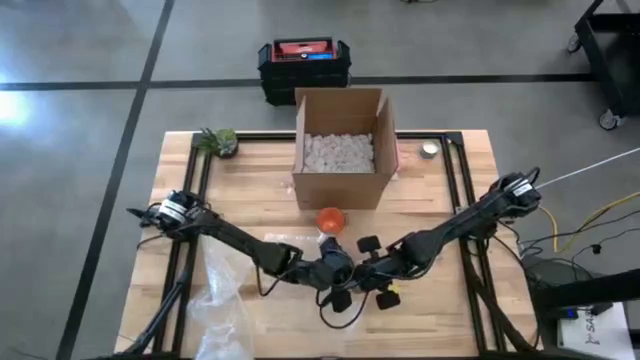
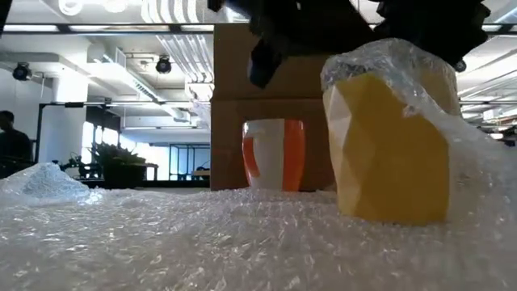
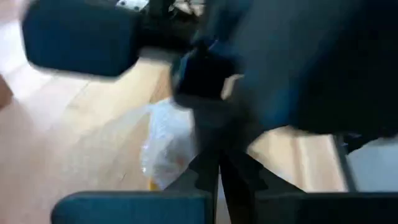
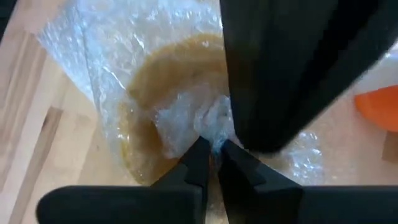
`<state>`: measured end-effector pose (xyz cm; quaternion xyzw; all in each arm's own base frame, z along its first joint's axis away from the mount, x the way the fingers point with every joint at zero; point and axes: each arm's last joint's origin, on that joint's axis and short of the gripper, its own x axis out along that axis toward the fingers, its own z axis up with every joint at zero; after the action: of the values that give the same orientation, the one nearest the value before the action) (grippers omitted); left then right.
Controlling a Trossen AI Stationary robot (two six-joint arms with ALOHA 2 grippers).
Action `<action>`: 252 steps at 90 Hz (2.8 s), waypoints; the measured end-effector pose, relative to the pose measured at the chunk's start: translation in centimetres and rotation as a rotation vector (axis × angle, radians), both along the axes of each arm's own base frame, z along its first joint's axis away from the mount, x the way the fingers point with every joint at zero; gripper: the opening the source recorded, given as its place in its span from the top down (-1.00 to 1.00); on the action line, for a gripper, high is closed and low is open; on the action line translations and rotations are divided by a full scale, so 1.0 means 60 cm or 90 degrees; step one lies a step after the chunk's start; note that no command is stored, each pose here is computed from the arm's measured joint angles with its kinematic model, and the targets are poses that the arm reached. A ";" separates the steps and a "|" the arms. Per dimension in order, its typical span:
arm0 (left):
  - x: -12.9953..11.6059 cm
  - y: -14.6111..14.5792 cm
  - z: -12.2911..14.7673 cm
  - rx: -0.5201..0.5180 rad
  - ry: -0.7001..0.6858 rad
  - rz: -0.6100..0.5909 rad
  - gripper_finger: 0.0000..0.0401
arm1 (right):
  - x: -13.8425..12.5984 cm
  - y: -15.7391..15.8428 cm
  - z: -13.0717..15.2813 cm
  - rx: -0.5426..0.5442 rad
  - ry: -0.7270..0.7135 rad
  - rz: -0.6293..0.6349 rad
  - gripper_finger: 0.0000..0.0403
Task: Wrap mug
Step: Wrap the yellow mug with the transparent bubble wrap
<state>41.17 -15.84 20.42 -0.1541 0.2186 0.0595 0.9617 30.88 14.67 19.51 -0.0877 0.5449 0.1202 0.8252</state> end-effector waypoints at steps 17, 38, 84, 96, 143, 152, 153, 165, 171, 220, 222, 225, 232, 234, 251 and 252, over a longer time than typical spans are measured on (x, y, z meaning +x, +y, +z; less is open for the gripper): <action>0.007 -0.005 -0.038 -0.006 0.032 0.006 1.00 | 0.001 0.001 0.006 0.001 0.000 0.001 0.94; 0.010 -0.004 -0.049 -0.006 0.040 0.013 1.00 | 0.009 0.002 0.051 0.003 0.004 -0.014 0.80; 0.008 -0.005 -0.053 -0.008 0.048 0.009 1.00 | -0.051 -0.038 0.090 -0.159 0.027 -0.085 0.33; 0.009 -0.005 -0.053 -0.009 0.047 0.007 1.00 | -0.064 -0.048 0.039 -0.159 0.027 -0.106 0.42; 0.009 -0.005 -0.052 -0.014 0.045 0.007 1.00 | -0.029 -0.004 0.062 -0.030 -0.156 -0.013 0.91; 0.009 -0.005 -0.053 -0.015 0.045 0.007 1.00 | -0.023 0.004 0.041 0.012 -0.158 0.012 0.92; 0.009 -0.005 -0.052 -0.015 0.044 0.007 1.00 | -0.022 0.005 0.037 0.014 -0.155 0.013 0.93; 0.009 -0.005 -0.050 -0.016 0.042 0.008 1.00 | -0.017 0.008 0.012 0.011 -0.130 0.010 0.93; 0.010 -0.005 -0.041 -0.024 0.050 0.003 1.00 | -0.018 0.008 0.007 0.008 -0.115 0.005 0.93; 0.019 -0.025 0.052 0.064 0.108 -0.021 1.00 | -0.023 0.008 -0.002 0.010 -0.088 0.004 0.93; 0.018 -0.025 0.049 0.063 0.111 -0.019 1.00 | -0.023 0.008 -0.002 0.010 -0.088 0.004 0.93; 0.018 -0.023 0.039 0.062 0.122 -0.014 1.00 | -0.023 0.008 -0.003 0.009 -0.088 0.004 0.93; 0.019 -0.022 0.016 0.052 0.145 -0.022 1.00 | -0.023 0.009 -0.003 0.009 -0.091 0.005 0.93; 0.021 -0.022 0.007 0.048 0.148 -0.021 1.00 | -0.023 0.008 -0.003 0.009 -0.088 0.004 0.93; 0.031 -0.025 -0.039 0.032 0.150 -0.017 1.00 | -0.019 0.010 0.010 0.007 -0.090 0.003 0.93; 0.032 -0.025 -0.041 0.032 0.151 -0.017 1.00 | -0.018 0.010 0.013 0.006 -0.089 0.003 0.93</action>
<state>43.09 -17.33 17.99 -0.1187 0.3312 0.0700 0.9334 29.81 15.28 20.26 -0.0933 0.4851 0.1185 0.8614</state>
